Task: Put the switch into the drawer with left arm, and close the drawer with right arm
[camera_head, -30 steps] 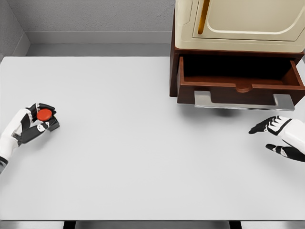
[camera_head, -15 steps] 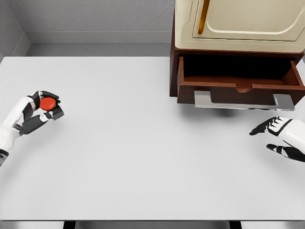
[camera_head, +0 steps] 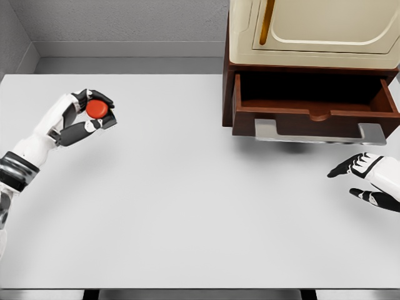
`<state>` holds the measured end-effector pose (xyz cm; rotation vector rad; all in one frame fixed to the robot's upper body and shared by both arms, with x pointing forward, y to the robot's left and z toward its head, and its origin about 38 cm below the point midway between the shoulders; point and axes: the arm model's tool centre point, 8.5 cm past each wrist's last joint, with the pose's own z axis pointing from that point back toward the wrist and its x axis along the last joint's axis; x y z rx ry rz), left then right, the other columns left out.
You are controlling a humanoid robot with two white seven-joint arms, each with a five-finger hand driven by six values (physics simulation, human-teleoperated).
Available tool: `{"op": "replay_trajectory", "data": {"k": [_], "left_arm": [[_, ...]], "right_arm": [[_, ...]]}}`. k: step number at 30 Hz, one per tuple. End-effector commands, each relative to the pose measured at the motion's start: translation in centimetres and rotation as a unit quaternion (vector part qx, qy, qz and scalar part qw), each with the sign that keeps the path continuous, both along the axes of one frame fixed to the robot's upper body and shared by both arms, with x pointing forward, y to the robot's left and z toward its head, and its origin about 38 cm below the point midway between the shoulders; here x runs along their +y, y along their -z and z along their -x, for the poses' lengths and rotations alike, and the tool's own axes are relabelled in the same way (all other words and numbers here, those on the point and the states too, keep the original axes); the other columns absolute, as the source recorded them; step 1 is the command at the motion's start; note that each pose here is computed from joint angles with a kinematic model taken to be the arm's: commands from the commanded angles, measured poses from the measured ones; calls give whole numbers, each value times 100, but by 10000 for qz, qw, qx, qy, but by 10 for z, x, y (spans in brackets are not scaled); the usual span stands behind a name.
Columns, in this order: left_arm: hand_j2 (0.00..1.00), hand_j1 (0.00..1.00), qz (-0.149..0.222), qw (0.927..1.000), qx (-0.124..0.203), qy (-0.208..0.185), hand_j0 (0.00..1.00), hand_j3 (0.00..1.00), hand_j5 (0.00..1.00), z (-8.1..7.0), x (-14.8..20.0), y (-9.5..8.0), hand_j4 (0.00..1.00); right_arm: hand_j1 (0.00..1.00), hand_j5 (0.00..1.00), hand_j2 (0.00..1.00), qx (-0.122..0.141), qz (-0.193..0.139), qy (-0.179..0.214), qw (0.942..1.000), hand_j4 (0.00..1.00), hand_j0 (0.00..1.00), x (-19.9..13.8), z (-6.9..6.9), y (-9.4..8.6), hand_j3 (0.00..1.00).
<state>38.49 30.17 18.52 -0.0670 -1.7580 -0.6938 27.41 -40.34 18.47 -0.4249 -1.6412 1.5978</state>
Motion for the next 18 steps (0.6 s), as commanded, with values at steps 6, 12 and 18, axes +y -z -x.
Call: {"op": "replay_trajectory", "data": {"k": [6,12,18], "left_arm": [[43,43,-64,9989,65,453,43,43,43,-13,-37,-9,43],[43,43,-161,9959,-102,885,43,43,43,-22,-71,-28,43],[44,44,-107,9924,-175,1217,44,44,44,-30,-105,-42,44]], "right_arm": [[69,69,69,-2,-26,7,10000,69,69,0,0,-1,69],[68,68,68,-1,-34,10,10000,68,68,0,0,-1,68],[68,68,68,26,-66,13,10000,68,68,0,0,0,68]]}}
